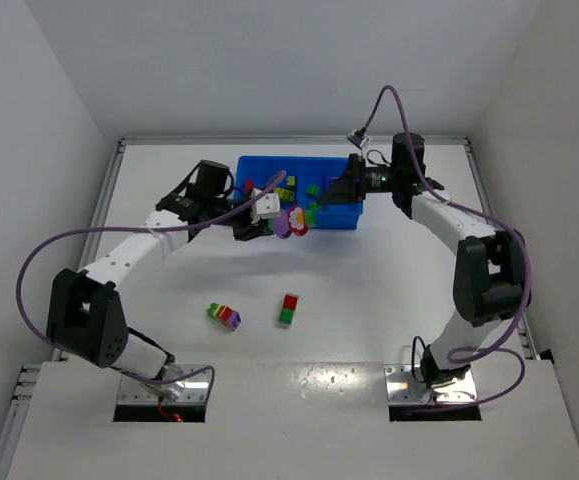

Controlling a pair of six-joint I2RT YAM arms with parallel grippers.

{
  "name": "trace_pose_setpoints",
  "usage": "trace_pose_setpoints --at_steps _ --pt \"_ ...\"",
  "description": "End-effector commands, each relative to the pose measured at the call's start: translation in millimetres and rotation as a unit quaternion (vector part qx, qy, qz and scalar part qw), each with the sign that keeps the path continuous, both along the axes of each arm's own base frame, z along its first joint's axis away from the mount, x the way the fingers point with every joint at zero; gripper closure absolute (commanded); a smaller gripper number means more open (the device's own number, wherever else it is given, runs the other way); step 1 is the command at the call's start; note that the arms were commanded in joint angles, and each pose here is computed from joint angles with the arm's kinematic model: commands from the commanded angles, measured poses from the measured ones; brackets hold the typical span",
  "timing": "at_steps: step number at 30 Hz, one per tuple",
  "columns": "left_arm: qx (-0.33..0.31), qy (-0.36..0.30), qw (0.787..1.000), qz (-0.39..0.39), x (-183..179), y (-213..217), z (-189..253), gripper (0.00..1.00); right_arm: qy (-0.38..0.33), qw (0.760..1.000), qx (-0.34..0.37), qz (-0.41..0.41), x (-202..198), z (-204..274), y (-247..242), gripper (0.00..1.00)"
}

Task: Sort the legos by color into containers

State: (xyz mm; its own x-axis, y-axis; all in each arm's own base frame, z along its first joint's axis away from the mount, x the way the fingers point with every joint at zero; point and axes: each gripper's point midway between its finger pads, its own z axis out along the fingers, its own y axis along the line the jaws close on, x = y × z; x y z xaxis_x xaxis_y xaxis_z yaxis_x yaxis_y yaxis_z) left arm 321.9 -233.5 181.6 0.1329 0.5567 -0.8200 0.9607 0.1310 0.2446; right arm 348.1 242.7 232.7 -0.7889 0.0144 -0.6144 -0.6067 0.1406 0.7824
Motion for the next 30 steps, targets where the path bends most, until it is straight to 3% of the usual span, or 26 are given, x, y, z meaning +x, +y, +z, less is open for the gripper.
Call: trace_pose_setpoints --at_steps 1,5,25,30 --pt "-0.042 -0.065 0.997 0.011 9.9 -10.2 46.7 0.79 0.020 0.999 0.011 0.030 -13.2 -6.5 -0.6 0.19" --pt "-0.052 -0.070 0.996 0.015 10.9 -11.2 51.4 0.79 0.046 0.999 0.006 0.022 -16.7 -19.7 -4.9 0.19" --pt "-0.065 -0.079 0.995 0.017 9.2 -21.3 61.6 0.79 0.025 0.999 0.007 0.035 -13.0 -8.5 9.7 0.21" --pt "-0.066 -0.079 0.995 0.012 6.4 -24.8 61.6 0.79 0.020 0.999 0.007 0.045 -11.6 -8.7 17.3 0.36"
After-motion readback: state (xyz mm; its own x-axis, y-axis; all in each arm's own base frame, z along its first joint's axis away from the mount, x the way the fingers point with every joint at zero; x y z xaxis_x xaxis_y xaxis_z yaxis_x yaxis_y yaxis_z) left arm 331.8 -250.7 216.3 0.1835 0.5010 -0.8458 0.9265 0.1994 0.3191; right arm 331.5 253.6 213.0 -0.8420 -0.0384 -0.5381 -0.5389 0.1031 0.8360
